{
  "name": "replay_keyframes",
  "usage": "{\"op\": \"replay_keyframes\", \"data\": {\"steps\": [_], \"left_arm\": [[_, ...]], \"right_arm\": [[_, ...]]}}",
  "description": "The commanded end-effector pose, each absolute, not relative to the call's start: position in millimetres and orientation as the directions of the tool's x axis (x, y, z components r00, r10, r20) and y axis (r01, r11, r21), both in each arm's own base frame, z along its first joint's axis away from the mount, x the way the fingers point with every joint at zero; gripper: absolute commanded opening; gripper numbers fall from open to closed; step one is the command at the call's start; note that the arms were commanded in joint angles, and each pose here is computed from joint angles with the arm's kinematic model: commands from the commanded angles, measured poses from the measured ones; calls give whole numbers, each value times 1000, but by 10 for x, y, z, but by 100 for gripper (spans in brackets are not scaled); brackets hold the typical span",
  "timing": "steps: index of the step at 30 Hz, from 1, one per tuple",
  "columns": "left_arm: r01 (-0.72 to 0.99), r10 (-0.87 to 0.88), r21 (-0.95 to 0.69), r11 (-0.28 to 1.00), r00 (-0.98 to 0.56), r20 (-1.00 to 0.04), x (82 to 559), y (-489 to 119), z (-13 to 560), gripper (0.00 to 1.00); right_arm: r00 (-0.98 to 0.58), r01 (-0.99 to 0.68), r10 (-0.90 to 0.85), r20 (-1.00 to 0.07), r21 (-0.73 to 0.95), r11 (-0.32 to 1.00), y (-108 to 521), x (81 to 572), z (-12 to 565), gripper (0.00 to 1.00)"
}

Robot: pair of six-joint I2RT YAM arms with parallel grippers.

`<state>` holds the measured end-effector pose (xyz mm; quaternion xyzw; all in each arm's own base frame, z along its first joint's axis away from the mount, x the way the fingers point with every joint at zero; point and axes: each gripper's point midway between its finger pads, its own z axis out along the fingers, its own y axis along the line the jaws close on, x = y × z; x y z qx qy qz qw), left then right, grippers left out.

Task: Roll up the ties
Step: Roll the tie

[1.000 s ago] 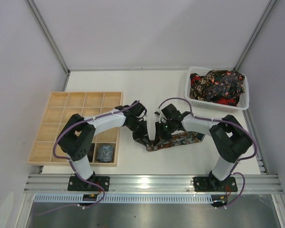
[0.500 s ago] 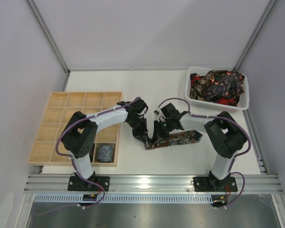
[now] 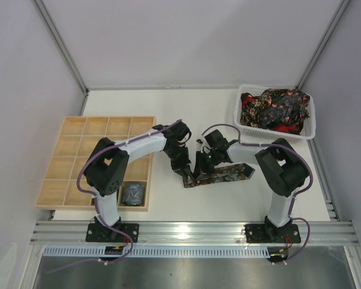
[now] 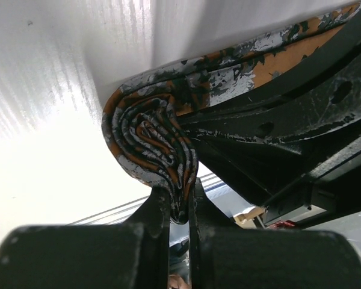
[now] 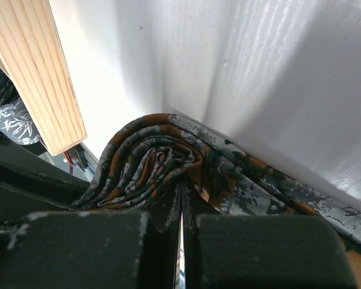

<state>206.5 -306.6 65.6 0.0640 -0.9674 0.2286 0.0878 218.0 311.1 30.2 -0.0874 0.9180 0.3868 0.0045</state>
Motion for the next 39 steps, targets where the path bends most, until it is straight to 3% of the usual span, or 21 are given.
{"op": "replay_keyframes", "data": {"steps": [1,6,15,39], "left_arm": [[-130,-42,-762,635,-990,133,2398,-3938,1394,0],[-122,-24,-795,594,-991,134,2463,-4090,1493,0],[-207,-79,-720,663,-975,208,2490,-4051,1170,1],[-225,-116,-617,754,-970,211,2388,-3654,1043,0]], "right_arm": [[-974,-206,-197,-108,777,595,3421,2174,441,0],[-979,-172,-187,-76,801,574,3420,2129,399,0],[-984,-142,-166,-56,812,566,3351,2126,419,0],[-969,-232,-121,-214,630,741,2675,2683,736,0]]}}
